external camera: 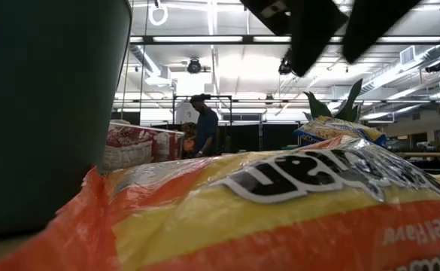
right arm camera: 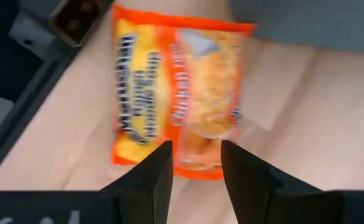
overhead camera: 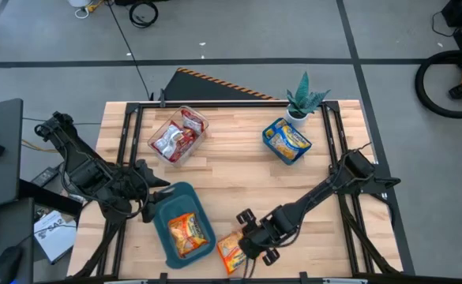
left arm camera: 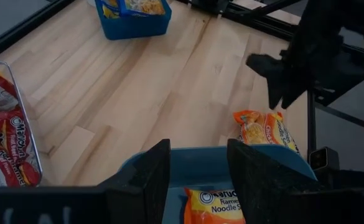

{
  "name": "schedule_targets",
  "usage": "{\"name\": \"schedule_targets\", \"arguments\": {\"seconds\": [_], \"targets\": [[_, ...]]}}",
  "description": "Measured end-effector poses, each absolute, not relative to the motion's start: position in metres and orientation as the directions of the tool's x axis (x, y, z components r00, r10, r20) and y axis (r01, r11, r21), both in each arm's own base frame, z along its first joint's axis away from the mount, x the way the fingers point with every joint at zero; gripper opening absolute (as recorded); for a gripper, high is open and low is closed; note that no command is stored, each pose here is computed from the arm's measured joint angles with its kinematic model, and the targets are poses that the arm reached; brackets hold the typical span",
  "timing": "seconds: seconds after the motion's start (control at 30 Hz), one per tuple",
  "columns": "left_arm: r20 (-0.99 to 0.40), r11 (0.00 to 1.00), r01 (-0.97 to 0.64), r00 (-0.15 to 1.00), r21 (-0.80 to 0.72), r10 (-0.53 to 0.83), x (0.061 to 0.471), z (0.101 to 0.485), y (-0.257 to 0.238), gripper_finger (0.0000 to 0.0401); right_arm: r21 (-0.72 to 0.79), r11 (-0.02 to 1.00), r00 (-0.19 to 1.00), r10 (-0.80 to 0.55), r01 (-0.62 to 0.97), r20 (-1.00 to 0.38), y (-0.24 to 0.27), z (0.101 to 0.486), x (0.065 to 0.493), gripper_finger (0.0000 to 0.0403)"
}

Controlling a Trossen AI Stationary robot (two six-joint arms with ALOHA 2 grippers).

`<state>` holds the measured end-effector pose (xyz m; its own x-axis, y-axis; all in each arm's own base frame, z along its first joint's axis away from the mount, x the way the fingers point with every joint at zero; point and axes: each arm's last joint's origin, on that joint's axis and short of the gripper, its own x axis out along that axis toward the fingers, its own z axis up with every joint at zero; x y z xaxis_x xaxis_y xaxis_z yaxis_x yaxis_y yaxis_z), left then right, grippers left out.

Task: Sort Maruchan noodles
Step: Put the orange noodle pack into the dark blue bin

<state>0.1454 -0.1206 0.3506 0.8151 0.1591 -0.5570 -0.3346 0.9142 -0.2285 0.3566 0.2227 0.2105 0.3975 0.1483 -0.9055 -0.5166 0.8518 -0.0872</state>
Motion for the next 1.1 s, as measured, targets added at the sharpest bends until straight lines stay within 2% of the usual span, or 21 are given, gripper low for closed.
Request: {"name": "schedule_targets", "arguments": {"seconds": [0.27, 0.47, 0.7, 0.93, 1.1], "targets": [[-0.558, 0.906, -0.357, 0.810, -0.226, 0.180, 0.148, 0.350, -0.117, 0.0164, -0.180, 0.770, 0.420, 0.124, -0.613, -0.899, 0.235, 0.178, 0.339, 0.0175], [-0.559, 0.903, -0.370, 0.806, -0.217, 0.195, 0.151, 0.350, -0.114, 0.0164, -0.251, 0.733, 0.479, 0.114, -0.632, -0.871, 0.235, 0.169, 0.340, 0.0165], [-0.576, 0.906, -0.371, 0.794, -0.204, 0.196, 0.150, 0.349, -0.113, 0.0164, -0.232, 0.705, 0.442, 0.128, -0.670, -0.888, 0.231, 0.156, 0.345, 0.0113], [-0.576, 0.906, -0.371, 0.793, -0.202, 0.196, 0.150, 0.349, -0.113, 0.0164, -0.221, 0.727, 0.432, 0.116, -0.650, -0.894, 0.221, 0.153, 0.351, 0.0016], [-0.588, 0.910, -0.374, 0.782, -0.179, 0.206, 0.149, 0.347, -0.111, 0.0164, -0.229, 0.730, 0.422, 0.090, -0.644, -0.902, 0.215, 0.160, 0.350, 0.0015]]}}
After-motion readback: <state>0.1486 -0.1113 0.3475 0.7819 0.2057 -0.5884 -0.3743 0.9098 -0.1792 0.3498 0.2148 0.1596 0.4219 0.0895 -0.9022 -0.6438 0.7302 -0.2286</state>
